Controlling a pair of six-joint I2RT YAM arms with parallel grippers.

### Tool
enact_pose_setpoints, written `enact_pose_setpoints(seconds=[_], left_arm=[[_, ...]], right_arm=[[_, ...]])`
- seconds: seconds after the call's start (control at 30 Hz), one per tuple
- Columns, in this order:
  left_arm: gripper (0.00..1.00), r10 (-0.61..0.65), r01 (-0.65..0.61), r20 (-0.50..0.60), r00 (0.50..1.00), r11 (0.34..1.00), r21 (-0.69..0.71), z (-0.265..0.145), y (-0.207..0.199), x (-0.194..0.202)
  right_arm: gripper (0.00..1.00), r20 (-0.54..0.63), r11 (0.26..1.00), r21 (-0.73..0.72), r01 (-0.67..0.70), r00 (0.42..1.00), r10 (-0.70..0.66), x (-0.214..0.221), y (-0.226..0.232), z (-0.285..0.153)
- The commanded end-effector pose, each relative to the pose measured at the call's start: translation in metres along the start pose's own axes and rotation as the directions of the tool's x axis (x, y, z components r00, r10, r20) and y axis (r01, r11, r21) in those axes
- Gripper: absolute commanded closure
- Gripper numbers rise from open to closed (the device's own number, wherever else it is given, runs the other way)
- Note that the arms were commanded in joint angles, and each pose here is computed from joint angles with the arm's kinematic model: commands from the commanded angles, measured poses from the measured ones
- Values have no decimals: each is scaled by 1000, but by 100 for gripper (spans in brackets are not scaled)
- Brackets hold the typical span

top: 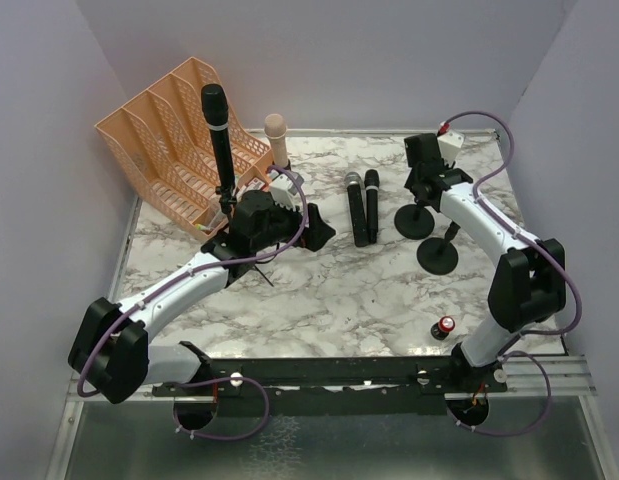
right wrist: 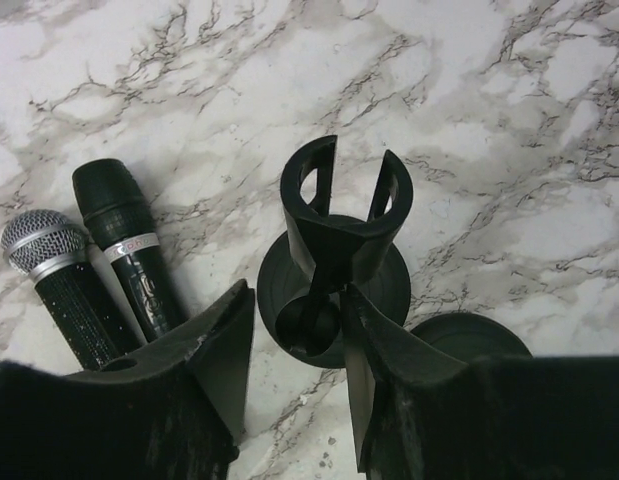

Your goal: Attach the microphones to the stand

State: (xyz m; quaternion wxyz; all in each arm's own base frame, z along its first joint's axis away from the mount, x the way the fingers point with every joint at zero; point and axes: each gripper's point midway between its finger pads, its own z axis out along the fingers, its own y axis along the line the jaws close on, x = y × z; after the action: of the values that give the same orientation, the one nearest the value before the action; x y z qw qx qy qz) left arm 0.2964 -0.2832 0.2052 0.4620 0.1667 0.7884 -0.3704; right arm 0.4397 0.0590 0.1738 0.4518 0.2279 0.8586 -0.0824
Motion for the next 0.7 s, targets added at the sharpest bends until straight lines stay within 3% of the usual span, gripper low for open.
enact_pose_setpoints(seconds=[0.0,0.3,0.5,0.67], left_arm=[[2,-5,5,3,1000,1000,19,-7,-7,1],[2,-11,11,7,1000,1000,18,-9,-7,1],[2,-11,11,9,1000,1000,21,-10,-8,1],[2,-11,11,15,1000,1000,23,-12,-8,1]], right_arm=[[61,18,997,70,29,999,-31,-3,-10,9],[95,69,995,43,88,993,-91,-29,-12,-13],[99,128,989,-80,125,985,-114,-51,10,-60],[99,114,972,-193,137,987,-117,-40,27,-103]])
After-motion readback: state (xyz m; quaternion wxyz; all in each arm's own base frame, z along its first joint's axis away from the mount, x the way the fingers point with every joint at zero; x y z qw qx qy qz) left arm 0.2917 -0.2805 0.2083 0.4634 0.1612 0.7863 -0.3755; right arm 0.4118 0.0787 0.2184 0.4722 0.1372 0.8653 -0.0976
